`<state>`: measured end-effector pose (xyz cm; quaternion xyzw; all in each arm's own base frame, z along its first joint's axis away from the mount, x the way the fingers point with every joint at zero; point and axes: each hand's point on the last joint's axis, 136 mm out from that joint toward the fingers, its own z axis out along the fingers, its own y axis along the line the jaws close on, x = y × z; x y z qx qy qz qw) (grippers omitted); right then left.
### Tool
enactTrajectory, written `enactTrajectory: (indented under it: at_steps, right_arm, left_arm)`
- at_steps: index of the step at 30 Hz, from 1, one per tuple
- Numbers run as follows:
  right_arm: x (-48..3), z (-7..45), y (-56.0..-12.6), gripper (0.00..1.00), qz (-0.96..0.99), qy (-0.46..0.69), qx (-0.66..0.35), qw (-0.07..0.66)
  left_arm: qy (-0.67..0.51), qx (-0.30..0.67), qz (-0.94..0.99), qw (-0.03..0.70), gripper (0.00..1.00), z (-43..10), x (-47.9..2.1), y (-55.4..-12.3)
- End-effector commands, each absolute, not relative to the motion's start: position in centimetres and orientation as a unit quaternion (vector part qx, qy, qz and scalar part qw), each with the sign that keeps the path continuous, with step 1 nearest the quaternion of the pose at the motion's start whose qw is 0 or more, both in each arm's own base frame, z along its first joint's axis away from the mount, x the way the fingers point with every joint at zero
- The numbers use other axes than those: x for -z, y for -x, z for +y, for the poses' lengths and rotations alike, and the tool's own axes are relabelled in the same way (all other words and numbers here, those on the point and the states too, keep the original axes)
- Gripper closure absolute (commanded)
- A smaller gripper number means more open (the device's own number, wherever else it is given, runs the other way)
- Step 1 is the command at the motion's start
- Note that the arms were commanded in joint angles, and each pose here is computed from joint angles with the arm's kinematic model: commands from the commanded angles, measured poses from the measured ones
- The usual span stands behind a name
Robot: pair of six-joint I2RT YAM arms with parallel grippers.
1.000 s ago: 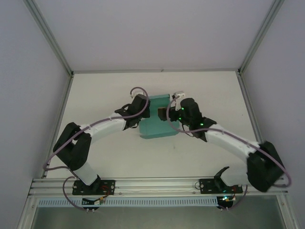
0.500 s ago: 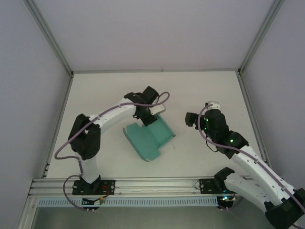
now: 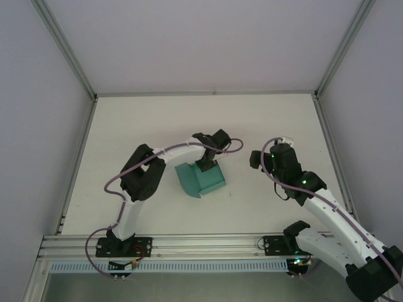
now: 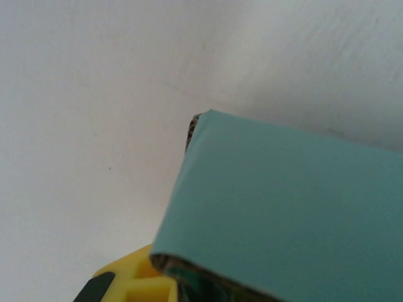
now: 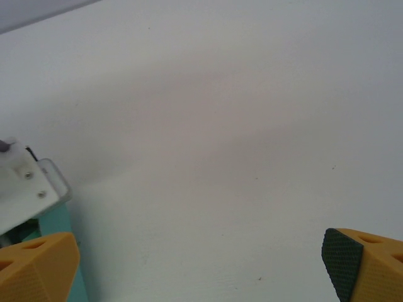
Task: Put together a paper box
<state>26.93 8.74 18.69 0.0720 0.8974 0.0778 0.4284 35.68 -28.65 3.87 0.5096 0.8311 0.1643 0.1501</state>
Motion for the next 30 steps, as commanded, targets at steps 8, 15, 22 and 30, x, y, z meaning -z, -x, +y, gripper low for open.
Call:
enactTrajectory:
  at_steps: [8,15,22,30]
  right_arm:
    - [-17.2,8.4,-26.8,0.0,0.9,-0.093,-0.096,0.415]
    - [-16.9,8.4,-26.7,0.0,0.904,-0.083,-0.099,0.408]
    - [-17.4,9.1,-26.9,0.0,0.902,-0.053,-0.112,0.414]
    - [-18.4,16.2,-29.1,0.0,0.873,0.197,-0.172,0.412]
  left_arm:
    - [-0.501,-0.236,0.816,0.163,1.0,-29.3,0.8,-36.0]
    - [-0.509,-0.141,0.827,0.192,0.49,-31.1,-4.7,-35.1]
    - [-0.549,-0.072,0.808,0.202,0.0,-32.2,-10.0,-33.0]
    - [-0.388,0.01,0.848,0.361,0.0,-31.3,-21.2,-36.1]
